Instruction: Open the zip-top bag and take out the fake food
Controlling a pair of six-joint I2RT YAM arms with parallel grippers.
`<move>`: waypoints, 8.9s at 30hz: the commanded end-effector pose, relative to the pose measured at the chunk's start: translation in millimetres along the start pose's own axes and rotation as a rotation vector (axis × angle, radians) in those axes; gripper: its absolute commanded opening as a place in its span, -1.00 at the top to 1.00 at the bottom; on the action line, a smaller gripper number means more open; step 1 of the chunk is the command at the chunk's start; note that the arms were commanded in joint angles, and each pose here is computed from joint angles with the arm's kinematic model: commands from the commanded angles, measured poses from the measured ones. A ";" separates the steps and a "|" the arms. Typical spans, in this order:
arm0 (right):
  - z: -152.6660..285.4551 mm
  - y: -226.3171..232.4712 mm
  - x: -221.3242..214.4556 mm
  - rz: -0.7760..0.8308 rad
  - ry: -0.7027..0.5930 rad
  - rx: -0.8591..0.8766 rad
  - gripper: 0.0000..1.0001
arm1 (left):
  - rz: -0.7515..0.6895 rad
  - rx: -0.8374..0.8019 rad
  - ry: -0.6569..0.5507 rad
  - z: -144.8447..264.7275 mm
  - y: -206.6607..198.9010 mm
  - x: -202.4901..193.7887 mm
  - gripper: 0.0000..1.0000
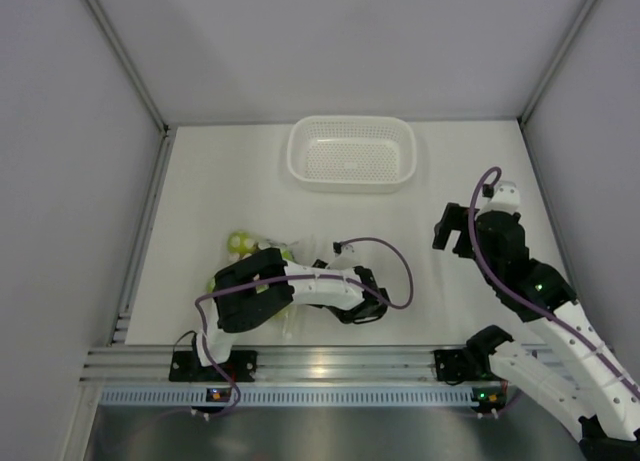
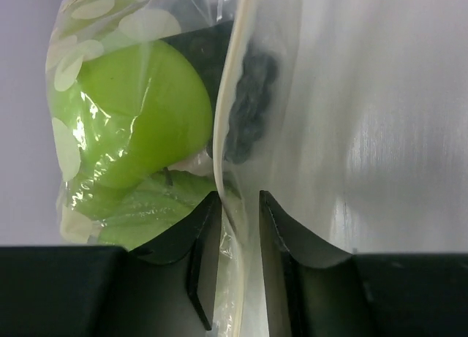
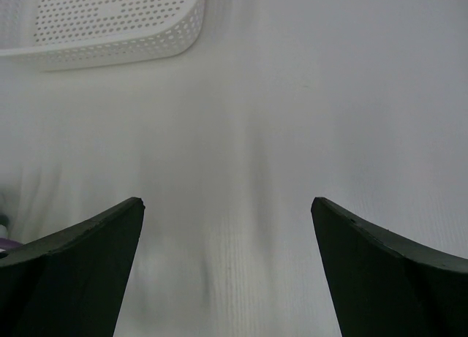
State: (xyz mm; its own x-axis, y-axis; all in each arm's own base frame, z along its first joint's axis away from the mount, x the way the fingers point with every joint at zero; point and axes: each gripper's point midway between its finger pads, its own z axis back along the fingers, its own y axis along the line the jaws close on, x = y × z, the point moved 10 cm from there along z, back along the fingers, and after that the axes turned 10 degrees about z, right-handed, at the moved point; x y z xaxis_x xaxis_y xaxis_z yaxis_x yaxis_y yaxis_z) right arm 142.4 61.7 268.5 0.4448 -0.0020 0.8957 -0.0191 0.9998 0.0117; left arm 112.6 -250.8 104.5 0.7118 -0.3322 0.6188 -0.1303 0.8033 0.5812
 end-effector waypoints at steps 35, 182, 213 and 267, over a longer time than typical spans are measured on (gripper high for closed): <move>2.4 64.4 15.8 0.222 -0.059 0.822 -0.99 | 1.099 -0.262 -0.235 79.6 111.1 200.6 1.00; 31.2 105.6 -6.8 0.345 -0.616 0.985 -0.06 | -0.467 -1.726 -0.784 69.8 161.1 181.4 1.00; 36.8 112.8 12.8 0.491 -0.551 1.049 1.00 | -0.468 -1.764 -0.770 67.6 156.6 184.1 1.00; 32.3 107.2 13.3 0.401 -0.583 0.945 1.00 | -0.527 -1.860 -0.719 80.2 121.1 195.6 1.00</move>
State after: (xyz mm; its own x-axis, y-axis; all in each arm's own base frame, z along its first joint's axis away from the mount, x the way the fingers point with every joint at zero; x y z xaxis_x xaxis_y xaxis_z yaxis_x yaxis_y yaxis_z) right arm 115.8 171.0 271.3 -0.1532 0.1870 0.9703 -0.8670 0.4457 -0.2228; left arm 181.9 -262.4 329.5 0.0921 -0.4022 0.9109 0.9755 -0.1469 -0.1635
